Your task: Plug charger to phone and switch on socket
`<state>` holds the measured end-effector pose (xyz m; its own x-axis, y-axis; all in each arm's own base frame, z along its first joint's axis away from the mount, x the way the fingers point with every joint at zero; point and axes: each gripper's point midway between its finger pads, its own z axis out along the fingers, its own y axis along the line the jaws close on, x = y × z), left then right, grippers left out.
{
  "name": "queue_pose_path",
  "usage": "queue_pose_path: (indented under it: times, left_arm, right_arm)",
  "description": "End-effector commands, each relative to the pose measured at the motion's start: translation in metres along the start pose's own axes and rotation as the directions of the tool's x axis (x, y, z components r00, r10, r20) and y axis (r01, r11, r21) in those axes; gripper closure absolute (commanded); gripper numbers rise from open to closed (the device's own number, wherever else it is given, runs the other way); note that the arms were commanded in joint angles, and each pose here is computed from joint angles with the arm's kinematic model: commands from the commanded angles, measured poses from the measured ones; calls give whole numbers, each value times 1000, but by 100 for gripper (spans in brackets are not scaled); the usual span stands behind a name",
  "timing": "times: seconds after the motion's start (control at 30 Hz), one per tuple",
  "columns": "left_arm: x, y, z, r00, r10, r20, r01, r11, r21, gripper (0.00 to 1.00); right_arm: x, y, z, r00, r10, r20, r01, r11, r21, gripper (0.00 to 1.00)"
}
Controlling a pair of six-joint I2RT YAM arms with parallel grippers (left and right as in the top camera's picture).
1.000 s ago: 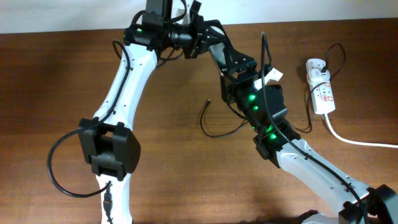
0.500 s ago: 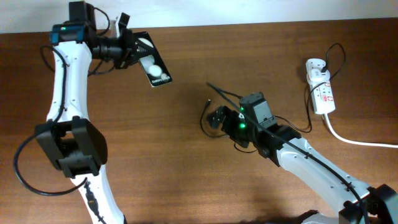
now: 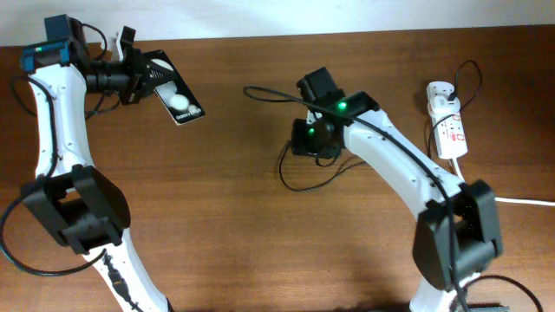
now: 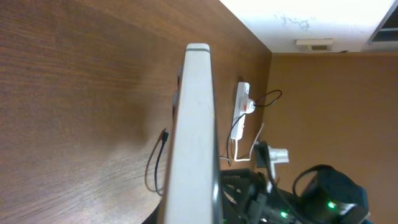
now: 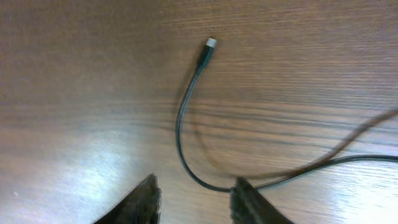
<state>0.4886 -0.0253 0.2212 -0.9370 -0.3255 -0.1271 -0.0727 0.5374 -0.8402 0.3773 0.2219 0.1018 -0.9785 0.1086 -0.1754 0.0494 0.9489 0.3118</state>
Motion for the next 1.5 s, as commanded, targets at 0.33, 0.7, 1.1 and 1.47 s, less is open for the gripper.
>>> queue_pose_path:
  times: [0.33,0.7,1.1,1.47]
  left_arm:
    - [11,-21,14,998,57,-41,-55,998,34,100]
    - [12,-22,14,997,58,-43,-56,998,34,100]
    - [12,-22,14,997,57,-44,-55,998,34,100]
    - [22,-31,26,994,67,-81,-64,997,44,100]
  right_arm:
    - [-17,17,81,991,134,10,-133,991,-22,70]
    - [-10,2,123,983,184,-26,-183,983,26,72]
    - [-18,31,90,978,-203,-45,185,948,-259,96]
    - [-11,66,-149,860,-393,326,507,735,-450,96]
